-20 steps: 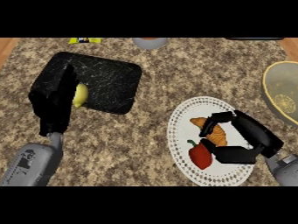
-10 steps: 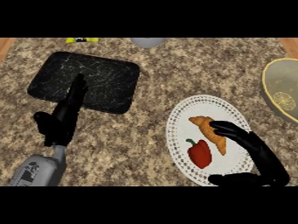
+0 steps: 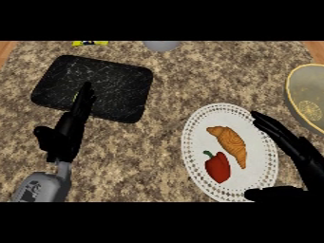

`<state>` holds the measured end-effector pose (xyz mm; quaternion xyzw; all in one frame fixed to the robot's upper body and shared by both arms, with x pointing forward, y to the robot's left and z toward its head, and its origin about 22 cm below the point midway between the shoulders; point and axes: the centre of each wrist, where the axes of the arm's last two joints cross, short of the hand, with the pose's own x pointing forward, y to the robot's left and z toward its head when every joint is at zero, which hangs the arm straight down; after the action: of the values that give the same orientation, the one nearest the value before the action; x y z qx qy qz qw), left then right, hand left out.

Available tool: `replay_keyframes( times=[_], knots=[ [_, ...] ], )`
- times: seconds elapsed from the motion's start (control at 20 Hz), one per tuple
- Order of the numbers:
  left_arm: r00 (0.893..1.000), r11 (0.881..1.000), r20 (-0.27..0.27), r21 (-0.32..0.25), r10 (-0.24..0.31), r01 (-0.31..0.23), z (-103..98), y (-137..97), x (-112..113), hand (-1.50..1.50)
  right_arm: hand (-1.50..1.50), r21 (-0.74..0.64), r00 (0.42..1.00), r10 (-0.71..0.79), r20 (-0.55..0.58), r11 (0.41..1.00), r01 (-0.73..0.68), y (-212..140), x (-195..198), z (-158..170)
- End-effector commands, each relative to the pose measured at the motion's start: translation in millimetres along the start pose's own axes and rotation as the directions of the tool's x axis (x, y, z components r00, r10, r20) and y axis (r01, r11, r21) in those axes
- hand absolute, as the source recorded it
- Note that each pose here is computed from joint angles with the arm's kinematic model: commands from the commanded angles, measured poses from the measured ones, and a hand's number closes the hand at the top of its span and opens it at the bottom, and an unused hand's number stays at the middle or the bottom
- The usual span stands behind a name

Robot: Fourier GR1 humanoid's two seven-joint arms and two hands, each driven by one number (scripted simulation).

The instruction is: Pick the croissant from the placemat and place it in the bowl

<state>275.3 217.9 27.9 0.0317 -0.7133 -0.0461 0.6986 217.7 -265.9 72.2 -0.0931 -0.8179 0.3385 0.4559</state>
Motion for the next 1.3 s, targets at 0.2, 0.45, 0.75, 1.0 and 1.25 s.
replay_keyframes(
  times=[0.2,0.45,0.75,1.0,1.25],
  knots=[
    [1.000,1.000,0.015,-0.018,-0.001,0.001,-3,-5,10,0.00,-1.50,0.156,0.964,0.138,-0.229,0.982,-0.104,-12,31,-40],
    [1.000,1.000,0.009,-0.004,-0.024,0.024,12,-17,-14,0.00,-1.50,0.284,0.920,0.191,-0.342,0.954,-0.093,5,23,-40],
    [1.000,1.000,0.000,-0.007,-0.015,0.015,0,-14,4,0.00,-1.50,0.343,0.902,0.226,-0.367,0.935,-0.094,10,4,-32],
    [1.000,1.000,0.012,-0.005,-0.002,0.002,6,7,-10,0.00,-1.50,0.363,0.915,0.198,-0.351,0.930,-0.062,15,-14,-34],
    [1.000,1.000,0.006,0.007,-0.006,0.006,2,-6,0,0.00,-1.50,0.328,0.937,0.098,-0.336,0.945,0.019,8,-22,-20]
  ],
)
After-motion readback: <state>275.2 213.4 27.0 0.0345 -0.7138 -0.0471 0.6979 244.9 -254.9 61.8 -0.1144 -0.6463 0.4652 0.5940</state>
